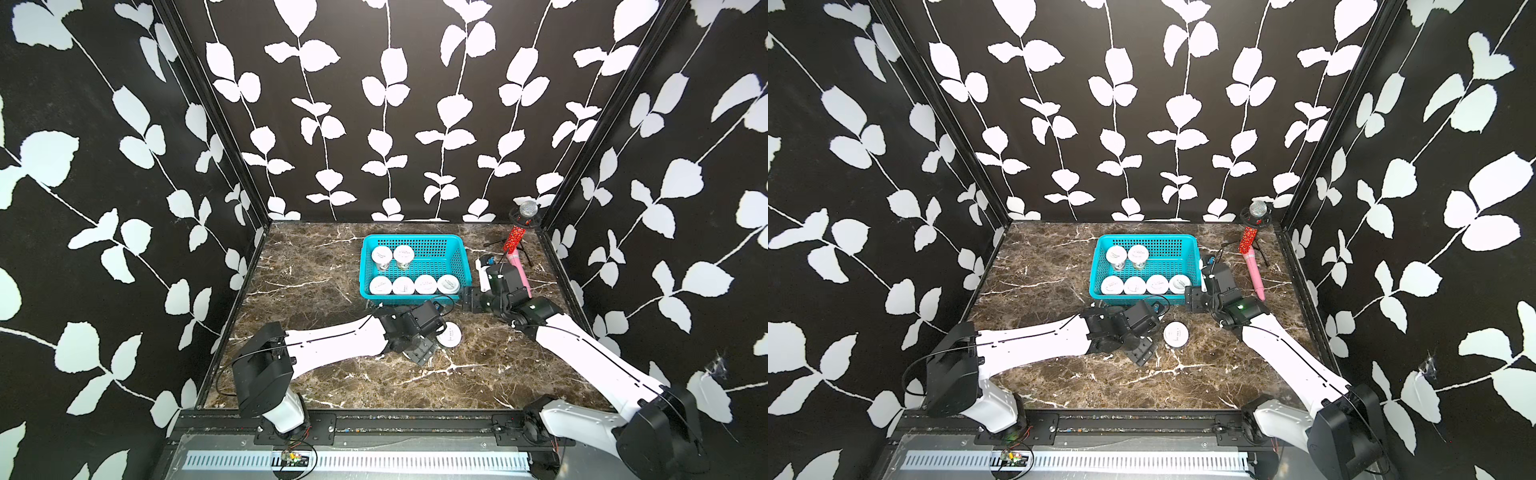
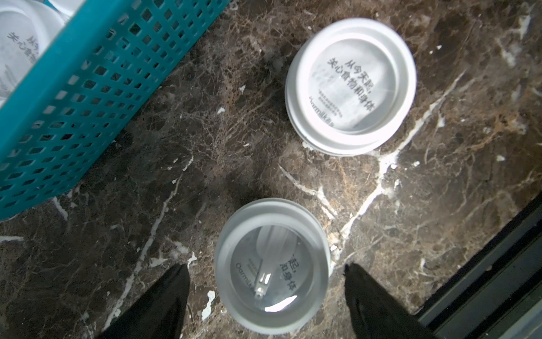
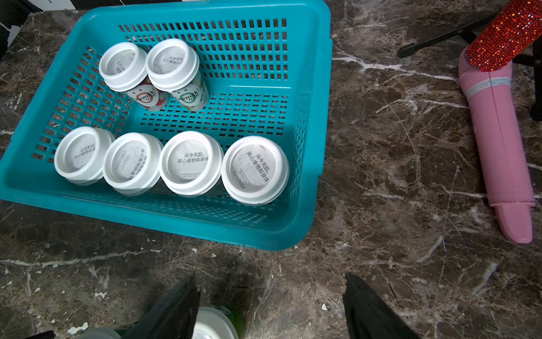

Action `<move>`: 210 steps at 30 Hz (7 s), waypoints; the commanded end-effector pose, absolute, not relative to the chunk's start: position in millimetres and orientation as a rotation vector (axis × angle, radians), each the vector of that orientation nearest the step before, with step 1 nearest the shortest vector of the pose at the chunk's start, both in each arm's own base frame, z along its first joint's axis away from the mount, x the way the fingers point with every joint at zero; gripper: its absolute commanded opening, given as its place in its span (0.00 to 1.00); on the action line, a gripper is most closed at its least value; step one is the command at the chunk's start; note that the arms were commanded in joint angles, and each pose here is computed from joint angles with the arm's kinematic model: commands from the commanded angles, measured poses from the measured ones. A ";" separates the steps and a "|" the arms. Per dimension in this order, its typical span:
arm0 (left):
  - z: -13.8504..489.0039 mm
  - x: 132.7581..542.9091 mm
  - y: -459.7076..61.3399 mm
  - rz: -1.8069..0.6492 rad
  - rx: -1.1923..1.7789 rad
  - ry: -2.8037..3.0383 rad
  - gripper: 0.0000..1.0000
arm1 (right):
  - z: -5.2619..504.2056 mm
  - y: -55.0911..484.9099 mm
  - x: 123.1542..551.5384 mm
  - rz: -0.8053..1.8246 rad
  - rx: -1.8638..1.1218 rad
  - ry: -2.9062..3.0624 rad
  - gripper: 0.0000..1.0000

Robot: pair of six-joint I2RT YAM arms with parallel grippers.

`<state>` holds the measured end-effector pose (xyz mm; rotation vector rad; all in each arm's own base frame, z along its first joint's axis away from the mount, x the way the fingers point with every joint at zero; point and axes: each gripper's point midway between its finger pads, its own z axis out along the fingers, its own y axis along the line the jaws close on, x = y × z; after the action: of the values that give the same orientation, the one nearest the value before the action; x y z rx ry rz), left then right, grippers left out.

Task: Put the yogurt in the basket
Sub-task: Pick up the yogurt from the center of the board, then move the basket to the center of the board, then place the yogurt in the basket.

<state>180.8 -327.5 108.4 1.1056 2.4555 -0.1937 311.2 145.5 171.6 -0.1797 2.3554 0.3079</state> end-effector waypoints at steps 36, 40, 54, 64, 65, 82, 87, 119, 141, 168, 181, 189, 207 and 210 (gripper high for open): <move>77.3 173.7 -314.3 -0.095 1.141 2.519 0.67 | 158.3 142.0 312.0 0.285 -0.160 2.384 0.79; 74.6 173.4 -313.3 -0.091 1.140 2.518 0.66 | 158.7 142.3 312.5 0.285 -0.159 2.385 0.79; 87.0 177.8 -311.1 -0.109 1.099 2.473 0.58 | 160.6 141.4 317.4 0.270 -0.164 2.397 0.78; 120.0 190.1 -313.4 -0.144 1.019 2.382 0.58 | 168.4 134.4 346.7 0.286 -0.167 2.423 0.74; 123.6 191.1 -314.4 -0.150 1.014 2.377 0.58 | 169.0 134.5 351.2 0.293 -0.168 2.421 0.74; 182.7 224.8 -287.9 -0.245 0.846 2.314 0.57 | 156.3 132.3 444.1 0.289 -0.160 2.475 0.49; 198.7 232.8 -284.1 -0.237 0.836 2.290 0.57 | 149.4 134.4 454.5 0.285 -0.176 2.498 0.45; 248.1 292.0 -313.5 -0.266 0.831 2.187 0.58 | 119.7 137.3 436.5 0.366 -0.068 2.575 0.21; 243.5 404.8 -368.5 -0.299 0.699 2.149 0.59 | 106.5 146.1 410.1 0.403 -0.042 2.593 0.22; 158.9 455.6 -385.9 -0.107 0.761 2.239 0.59 | 101.2 156.2 402.4 0.416 -0.062 2.604 0.22; 133.3 460.7 -386.2 -0.069 0.780 2.278 0.59 | 98.4 155.1 402.0 0.407 -0.061 2.608 0.23; 121.7 467.1 -384.4 -0.033 0.793 2.295 0.60 | 98.5 155.1 401.9 0.405 -0.067 2.608 0.24; 113.3 476.2 -378.3 -0.002 0.787 2.324 0.65 | 96.6 154.6 401.0 0.398 -0.076 2.617 0.25; 114.3 475.9 -378.2 -0.002 0.790 2.324 0.68 | 96.0 154.4 401.0 0.397 -0.075 2.619 0.25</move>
<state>473.6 -385.1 110.4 0.7828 2.3174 -0.0339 414.2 153.1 107.4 -0.0539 2.5759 0.4003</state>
